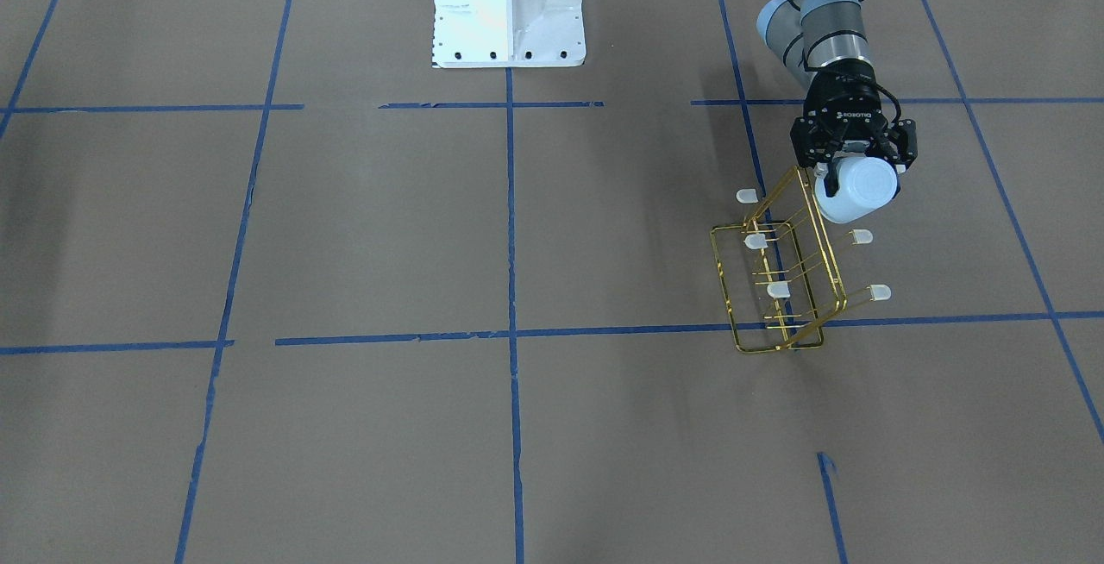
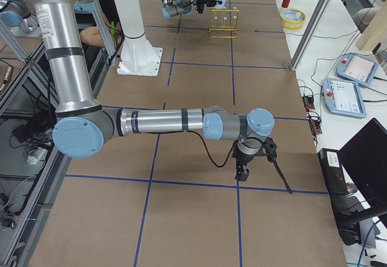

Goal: Hang cup on cup holder
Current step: 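Move the tipped cup toward a white peg on the gold rack, then slide the cup onto the peg and open the left gripper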

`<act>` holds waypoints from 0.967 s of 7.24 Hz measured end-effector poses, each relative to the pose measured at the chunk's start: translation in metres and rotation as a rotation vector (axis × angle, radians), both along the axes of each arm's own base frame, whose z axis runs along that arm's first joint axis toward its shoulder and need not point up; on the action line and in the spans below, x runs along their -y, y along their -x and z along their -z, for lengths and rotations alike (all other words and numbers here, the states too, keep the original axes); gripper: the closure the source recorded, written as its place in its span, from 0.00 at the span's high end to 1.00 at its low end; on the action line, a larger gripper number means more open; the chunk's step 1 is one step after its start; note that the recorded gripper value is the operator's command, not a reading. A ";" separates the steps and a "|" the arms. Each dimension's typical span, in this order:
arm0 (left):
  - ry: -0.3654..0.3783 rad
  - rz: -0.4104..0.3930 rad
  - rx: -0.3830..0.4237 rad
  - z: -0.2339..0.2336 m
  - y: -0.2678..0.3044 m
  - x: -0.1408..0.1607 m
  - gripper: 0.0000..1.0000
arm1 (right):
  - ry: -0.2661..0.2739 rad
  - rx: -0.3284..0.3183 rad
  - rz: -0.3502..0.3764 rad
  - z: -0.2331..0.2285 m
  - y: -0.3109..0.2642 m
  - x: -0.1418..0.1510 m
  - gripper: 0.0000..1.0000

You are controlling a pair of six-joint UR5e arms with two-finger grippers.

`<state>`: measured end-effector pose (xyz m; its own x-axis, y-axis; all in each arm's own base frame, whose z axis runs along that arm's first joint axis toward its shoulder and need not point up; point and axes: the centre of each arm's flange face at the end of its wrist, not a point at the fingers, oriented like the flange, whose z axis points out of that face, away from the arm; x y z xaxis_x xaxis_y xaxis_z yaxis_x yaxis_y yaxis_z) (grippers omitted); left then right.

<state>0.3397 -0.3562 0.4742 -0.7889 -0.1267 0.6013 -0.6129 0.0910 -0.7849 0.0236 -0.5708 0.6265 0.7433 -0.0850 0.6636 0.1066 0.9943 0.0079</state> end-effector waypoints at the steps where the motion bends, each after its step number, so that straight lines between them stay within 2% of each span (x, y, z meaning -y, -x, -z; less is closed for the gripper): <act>1: -0.001 -0.002 0.005 -0.002 0.001 0.001 0.00 | 0.000 0.000 0.000 0.000 0.000 0.000 1.00; 5: -0.001 -0.014 0.017 -0.009 -0.001 0.002 0.00 | -0.001 0.000 0.000 0.000 0.000 0.000 1.00; 7: 0.001 -0.018 -0.014 -0.010 0.000 0.002 0.00 | -0.001 0.000 0.000 0.000 0.000 0.000 1.00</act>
